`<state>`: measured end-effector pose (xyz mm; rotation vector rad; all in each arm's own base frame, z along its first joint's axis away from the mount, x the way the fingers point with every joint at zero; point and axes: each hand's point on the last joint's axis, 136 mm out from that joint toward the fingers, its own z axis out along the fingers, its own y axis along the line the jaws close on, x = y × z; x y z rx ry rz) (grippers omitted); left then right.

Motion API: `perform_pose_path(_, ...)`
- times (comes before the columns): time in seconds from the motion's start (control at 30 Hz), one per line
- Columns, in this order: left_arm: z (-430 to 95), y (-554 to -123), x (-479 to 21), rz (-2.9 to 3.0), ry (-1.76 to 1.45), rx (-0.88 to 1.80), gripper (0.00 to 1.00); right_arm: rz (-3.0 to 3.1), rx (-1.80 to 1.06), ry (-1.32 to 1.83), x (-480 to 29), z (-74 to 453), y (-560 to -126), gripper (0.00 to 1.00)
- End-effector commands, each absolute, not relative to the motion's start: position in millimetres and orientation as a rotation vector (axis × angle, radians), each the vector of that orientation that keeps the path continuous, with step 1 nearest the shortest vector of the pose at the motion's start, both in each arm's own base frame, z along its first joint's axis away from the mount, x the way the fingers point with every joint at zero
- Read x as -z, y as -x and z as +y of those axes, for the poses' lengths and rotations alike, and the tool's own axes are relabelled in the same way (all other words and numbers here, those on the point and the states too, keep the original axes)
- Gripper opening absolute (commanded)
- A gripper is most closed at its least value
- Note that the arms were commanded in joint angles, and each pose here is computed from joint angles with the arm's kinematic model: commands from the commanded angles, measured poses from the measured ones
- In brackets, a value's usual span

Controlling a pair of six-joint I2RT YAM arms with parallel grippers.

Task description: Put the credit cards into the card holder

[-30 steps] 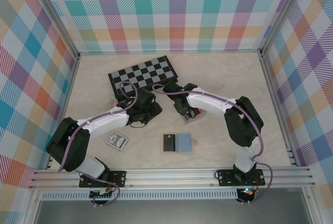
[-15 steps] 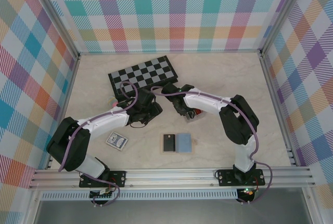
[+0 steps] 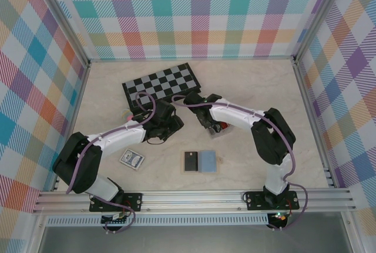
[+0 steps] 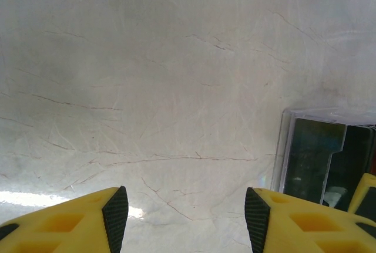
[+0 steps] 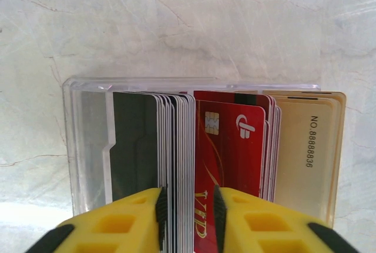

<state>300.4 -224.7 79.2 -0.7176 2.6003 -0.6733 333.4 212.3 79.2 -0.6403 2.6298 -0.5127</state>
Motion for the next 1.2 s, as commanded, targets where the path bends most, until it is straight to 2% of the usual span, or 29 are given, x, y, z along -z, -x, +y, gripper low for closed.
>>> perform_pose_path(0.0, -226.6, -307.3, -84.4, 2.58, 0.721, 0.705, 0.57, 2.683, 0.401, 0.622, -81.1, 215.9, -326.6, 0.33)
perform_pose_path(0.17, -228.1, -307.5, -81.6, 2.59, 0.718, 0.704, 0.57, 2.731, 0.404, 0.591, -68.0, 210.6, -327.6, 0.36)
perform_pose_path(0.53, -228.6, -307.4, -79.3, 2.602, 0.715, 0.695, 0.57, 2.852, 0.273, 0.532, -47.0, 222.3, -311.7, 0.34)
perform_pose_path(0.73, -227.7, -306.9, -80.4, 2.603, 0.706, 0.688, 0.57, 2.839, 0.219, 0.509, -59.0, 227.9, -312.9, 0.34)
perform_pose_path(0.9, -227.3, -307.4, -81.7, 2.601, 0.707, 0.685, 0.57, 2.857, 0.098, 0.504, -70.0, 242.0, -309.5, 0.29)
perform_pose_path(1.17, -225.1, -306.4, -83.1, 2.602, 0.7, 0.672, 0.57, 2.873, -0.064, 0.501, -82.3, 261.6, -301.5, 0.29)
